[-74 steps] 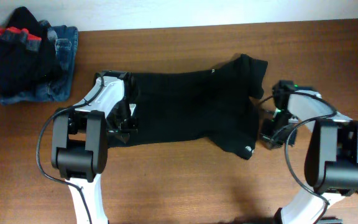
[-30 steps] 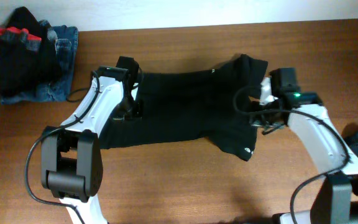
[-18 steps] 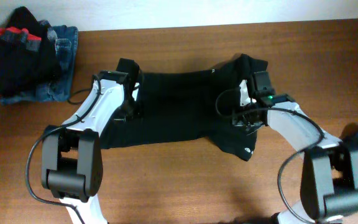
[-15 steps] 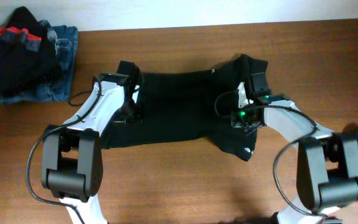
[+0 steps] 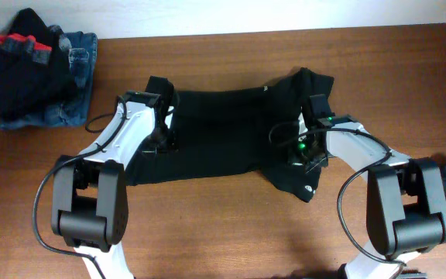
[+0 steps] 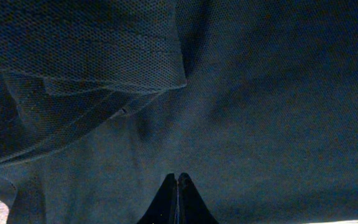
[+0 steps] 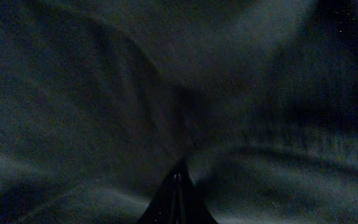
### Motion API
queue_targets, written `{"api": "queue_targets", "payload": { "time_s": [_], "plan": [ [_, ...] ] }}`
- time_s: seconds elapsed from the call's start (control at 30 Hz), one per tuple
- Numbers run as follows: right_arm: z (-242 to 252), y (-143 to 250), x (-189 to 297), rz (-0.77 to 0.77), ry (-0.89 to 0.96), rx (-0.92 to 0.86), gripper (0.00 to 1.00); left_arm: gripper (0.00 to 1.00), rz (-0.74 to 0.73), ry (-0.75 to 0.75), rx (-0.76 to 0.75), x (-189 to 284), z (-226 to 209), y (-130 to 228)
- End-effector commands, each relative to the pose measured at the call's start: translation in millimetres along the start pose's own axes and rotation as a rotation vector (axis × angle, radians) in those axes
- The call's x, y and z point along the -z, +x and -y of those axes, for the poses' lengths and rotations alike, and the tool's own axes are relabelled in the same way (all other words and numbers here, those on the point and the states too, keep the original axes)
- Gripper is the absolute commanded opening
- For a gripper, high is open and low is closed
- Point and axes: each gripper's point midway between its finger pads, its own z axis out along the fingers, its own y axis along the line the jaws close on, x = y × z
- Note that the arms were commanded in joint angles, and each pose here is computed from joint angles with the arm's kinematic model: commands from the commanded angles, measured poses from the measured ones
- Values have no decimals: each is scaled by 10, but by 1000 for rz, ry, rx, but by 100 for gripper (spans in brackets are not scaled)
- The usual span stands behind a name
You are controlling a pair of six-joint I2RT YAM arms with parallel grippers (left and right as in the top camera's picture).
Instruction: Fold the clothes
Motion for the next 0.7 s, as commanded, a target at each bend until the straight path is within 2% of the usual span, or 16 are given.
{"api": "queue_targets", "payload": {
  "time_s": [0.0, 0.23, 0.4, 0.67],
  "plan": [
    [241, 295, -127, -107, 119, -58, 4, 3, 1, -7, 12, 9, -28, 15],
    [340, 552, -70, -206, 174, -112, 4, 4, -31, -18, 11, 10, -50, 94],
    [670, 665, 46, -217, 378, -189, 4, 3, -61, -116, 7, 27, -224, 179],
    [707, 670, 62, -217, 398, -195, 4, 3, -85, -100, 41, 25, -196, 242]
  ]
}}
